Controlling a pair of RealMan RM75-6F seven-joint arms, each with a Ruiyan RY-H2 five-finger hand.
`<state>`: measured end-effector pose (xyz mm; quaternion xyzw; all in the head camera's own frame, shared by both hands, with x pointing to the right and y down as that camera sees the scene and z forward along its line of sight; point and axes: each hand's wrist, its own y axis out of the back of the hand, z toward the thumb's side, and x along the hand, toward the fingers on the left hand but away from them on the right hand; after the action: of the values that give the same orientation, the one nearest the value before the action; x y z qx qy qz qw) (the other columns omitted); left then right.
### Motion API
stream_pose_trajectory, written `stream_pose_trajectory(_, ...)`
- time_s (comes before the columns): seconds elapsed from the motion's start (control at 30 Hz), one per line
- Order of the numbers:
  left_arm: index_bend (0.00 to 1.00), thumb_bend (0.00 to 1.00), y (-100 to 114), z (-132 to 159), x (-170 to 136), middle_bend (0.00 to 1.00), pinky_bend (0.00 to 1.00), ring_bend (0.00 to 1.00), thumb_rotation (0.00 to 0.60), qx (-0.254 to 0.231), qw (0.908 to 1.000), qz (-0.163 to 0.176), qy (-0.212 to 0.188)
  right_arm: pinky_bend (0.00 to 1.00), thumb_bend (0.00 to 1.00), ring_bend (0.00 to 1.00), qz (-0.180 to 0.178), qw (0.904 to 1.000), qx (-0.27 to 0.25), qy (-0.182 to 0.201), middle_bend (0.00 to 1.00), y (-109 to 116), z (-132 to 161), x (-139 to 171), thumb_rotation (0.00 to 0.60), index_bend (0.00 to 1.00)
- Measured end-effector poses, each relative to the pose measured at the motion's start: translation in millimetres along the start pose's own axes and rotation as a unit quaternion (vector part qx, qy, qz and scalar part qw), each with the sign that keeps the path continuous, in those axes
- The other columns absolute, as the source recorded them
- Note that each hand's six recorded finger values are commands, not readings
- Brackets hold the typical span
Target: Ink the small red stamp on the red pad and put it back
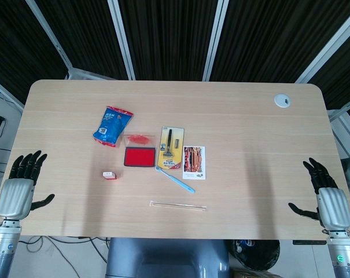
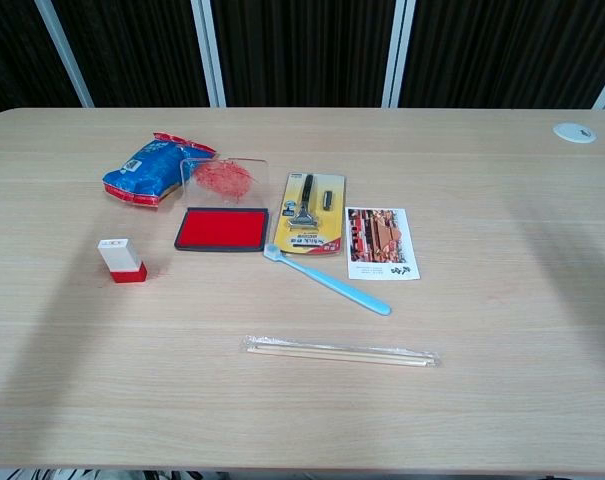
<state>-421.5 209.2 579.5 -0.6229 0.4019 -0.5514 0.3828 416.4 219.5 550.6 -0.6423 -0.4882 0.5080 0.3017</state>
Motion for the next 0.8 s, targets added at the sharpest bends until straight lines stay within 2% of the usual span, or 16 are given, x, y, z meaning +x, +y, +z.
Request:
stream_pose_trajectory(0.3,0.00,0.04,-2,0,0,0.00,0.00,0.00,0.600,0.004,1.0000,-0.007,-0.001,0.19,0.07,0.00,0.002,1.0000,0.001,0.001,0.00,-1,1,1,0.600,0.00)
stream_pose_trajectory(0.6,0.00,0.07,-11,4,8,0.00,0.00,0.00,0.600,0.014,0.9993,-0.034,0.005,0.19,0.08,0.00,0.004,1.0000,-0.005,-0.006,0.00,-2,-1,0,0.600,0.00)
stream_pose_trajectory(0.67,0.01,0.08,-12,5,12,0.01,0.01,0.00,0.600,0.022,0.9989,-0.040,0.006,0.19,0.08,0.00,0.004,0.9999,-0.006,-0.007,0.00,-1,-2,0,0.600,0.00)
stream_pose_trajectory(0.8,0.10,0.12,-15,13,23,0.10,0.05,0.00,0.600,0.047,0.9976,-0.051,0.004,0.19,0.09,0.00,0.006,0.9999,-0.008,-0.007,0.00,-2,-1,-1,0.600,0.00)
